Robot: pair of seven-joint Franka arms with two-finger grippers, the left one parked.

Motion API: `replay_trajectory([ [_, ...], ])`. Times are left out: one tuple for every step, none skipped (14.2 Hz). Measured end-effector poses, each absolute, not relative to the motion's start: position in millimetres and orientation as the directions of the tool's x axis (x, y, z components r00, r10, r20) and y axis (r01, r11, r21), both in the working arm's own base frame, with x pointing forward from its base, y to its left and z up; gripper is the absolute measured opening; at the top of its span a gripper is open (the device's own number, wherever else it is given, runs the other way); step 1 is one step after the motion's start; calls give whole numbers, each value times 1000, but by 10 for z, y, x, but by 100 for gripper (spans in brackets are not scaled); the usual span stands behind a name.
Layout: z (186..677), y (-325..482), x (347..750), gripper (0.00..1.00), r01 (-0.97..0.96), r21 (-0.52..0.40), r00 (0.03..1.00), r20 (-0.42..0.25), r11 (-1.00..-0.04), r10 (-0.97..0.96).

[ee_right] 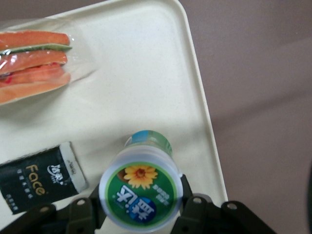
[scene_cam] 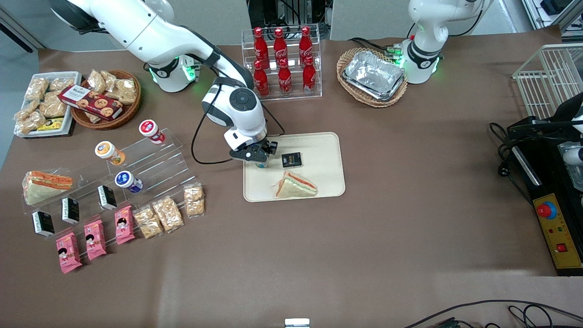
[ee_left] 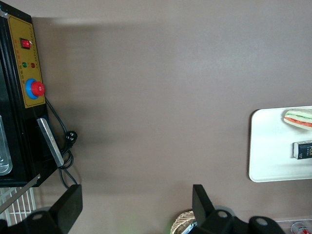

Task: Place green gum on tray
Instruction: 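Lower the canister onto the tray beside the black card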

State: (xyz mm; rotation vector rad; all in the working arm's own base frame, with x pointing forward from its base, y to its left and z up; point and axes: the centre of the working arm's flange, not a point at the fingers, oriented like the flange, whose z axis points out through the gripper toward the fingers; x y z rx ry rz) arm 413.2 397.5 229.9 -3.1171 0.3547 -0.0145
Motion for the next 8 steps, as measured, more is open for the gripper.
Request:
replay_trajectory([
  [2285,3975,4123,58,-228,-7,974,7,-974,-228],
  [2275,3978,4121,58,-231,-10,973,5,-973,-231],
  [2268,3981,4121,58,-233,-12,972,4,-972,-233],
  [2264,3982,4120,58,-234,-13,972,3,-972,-234],
  [2262,3982,4119,58,-234,-13,972,3,-972,-234],
  [2260,3982,4119,58,-234,-14,972,3,-972,-234],
  [2258,3982,4118,58,-234,-14,972,2,-972,-234],
  [2256,3982,4117,58,-234,-13,972,2,-972,-234],
])
